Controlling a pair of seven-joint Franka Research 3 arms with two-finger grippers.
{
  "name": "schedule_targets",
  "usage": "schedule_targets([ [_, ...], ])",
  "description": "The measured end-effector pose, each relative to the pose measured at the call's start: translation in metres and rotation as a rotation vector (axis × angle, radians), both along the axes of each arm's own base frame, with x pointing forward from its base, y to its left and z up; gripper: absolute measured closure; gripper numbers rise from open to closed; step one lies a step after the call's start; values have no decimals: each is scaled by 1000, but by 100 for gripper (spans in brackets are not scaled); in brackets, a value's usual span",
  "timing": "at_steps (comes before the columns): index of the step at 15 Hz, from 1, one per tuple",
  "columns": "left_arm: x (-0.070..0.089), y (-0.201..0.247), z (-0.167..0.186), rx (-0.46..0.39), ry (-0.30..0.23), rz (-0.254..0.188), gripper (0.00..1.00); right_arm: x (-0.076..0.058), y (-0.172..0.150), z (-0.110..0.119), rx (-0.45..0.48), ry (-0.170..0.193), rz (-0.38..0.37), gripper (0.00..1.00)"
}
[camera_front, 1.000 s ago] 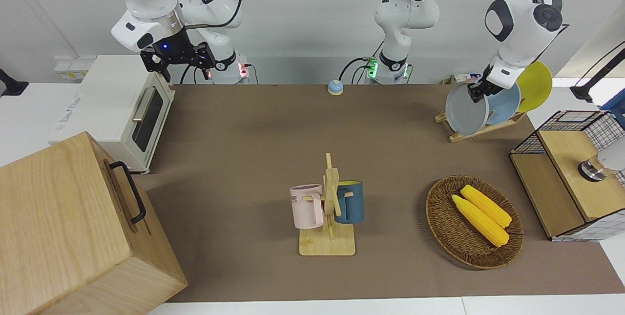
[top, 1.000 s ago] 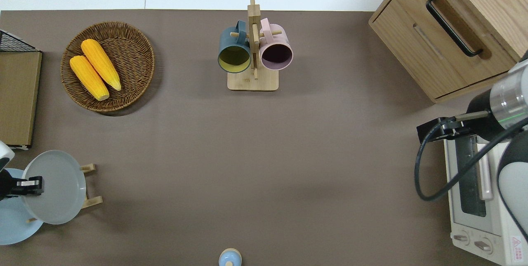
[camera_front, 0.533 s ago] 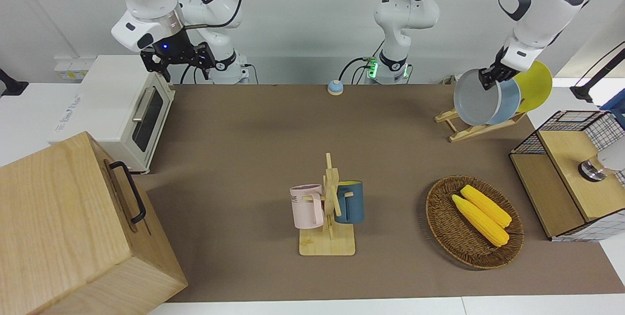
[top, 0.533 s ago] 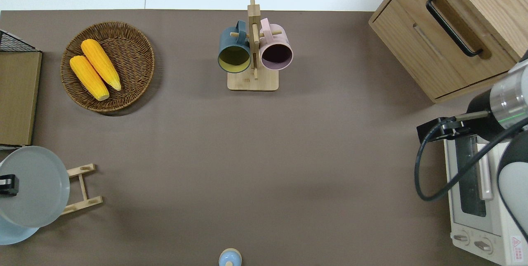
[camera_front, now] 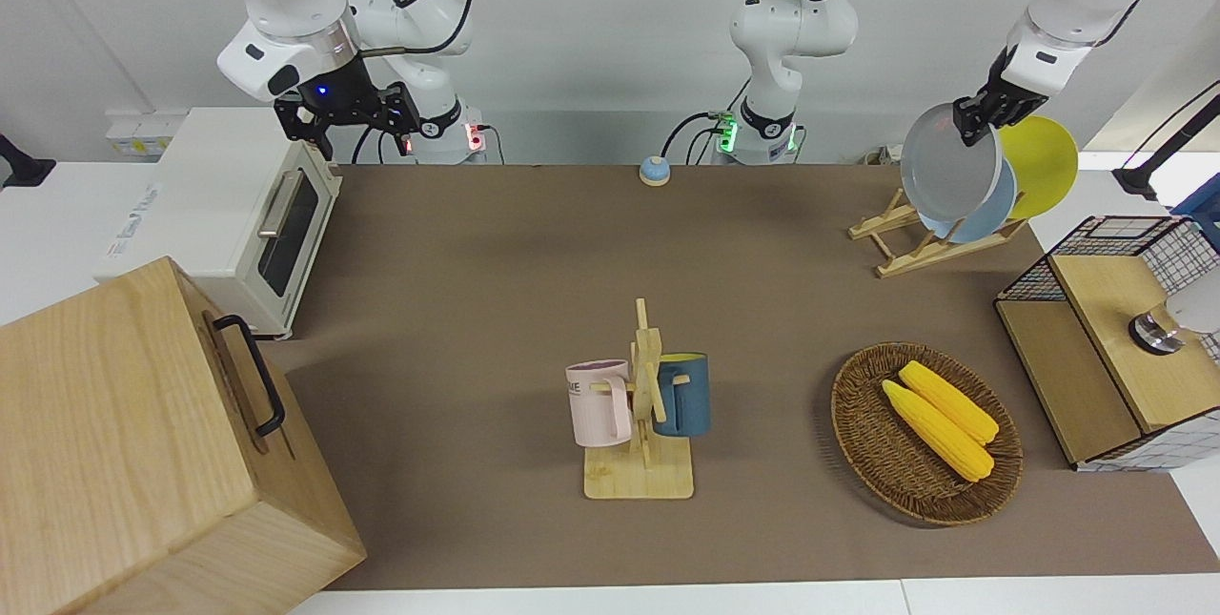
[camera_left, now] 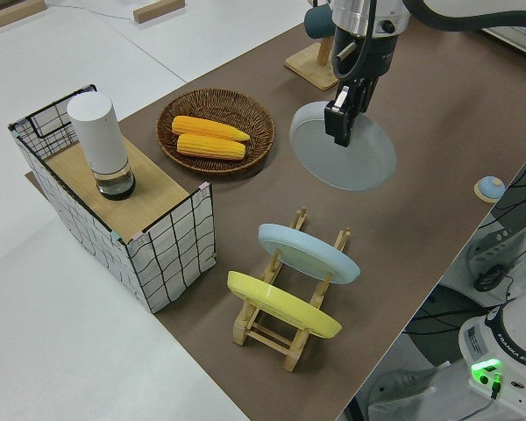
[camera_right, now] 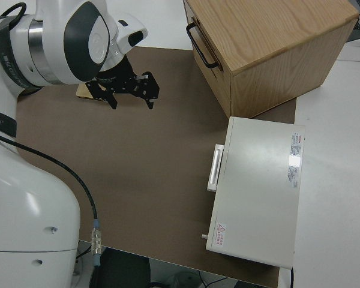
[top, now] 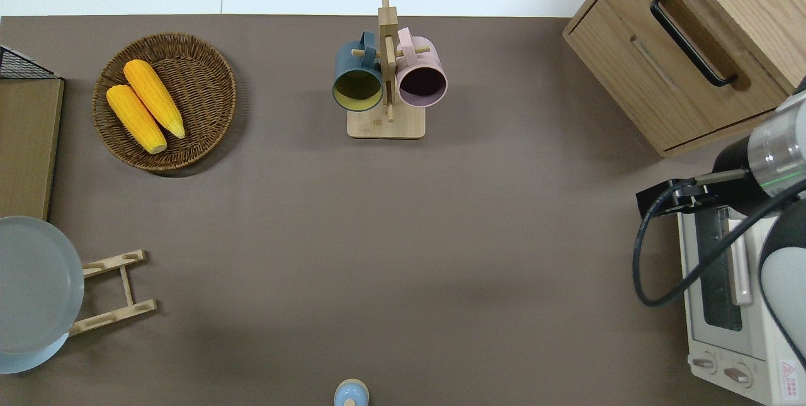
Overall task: Pick gray plate from low plate rack and place it on table with left arm
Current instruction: 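Lift the gray plate up out of the rack with the left gripper, then carry the gray plate away from the rack onto the open table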
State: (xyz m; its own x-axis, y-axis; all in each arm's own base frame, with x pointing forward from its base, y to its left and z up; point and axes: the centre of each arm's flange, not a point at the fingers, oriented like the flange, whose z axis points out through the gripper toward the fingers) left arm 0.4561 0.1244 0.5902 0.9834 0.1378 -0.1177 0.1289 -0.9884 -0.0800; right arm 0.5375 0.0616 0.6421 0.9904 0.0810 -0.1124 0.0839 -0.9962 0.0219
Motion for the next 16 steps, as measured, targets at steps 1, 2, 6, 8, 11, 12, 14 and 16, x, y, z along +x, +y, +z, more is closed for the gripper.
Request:
schedule_targets([
  [1,0,-2,2,1,-1,-4,89,0,0,0,0,0,0,1],
  [2,0,-4,2,-2,0,-6,89,0,0,0,0,0,0,1],
  [6,2,-14,-2,-96,-2,18,89,0,0,0,0,0,0,1],
  [8,5,-22,-8,-148,4,32,89,0,0,0,0,0,0,1],
  [11,16,-49,-23,-246,28,31,89,0,0,0,0,0,0,1],
  [12,21,-61,-30,-278,41,31,89,0,0,0,0,0,0,1],
  [14,28,-86,-45,-316,76,17,89,0,0,0,0,0,0,1],
  [16,34,-110,-60,-324,106,-1,89,0,0,0,0,0,0,1],
])
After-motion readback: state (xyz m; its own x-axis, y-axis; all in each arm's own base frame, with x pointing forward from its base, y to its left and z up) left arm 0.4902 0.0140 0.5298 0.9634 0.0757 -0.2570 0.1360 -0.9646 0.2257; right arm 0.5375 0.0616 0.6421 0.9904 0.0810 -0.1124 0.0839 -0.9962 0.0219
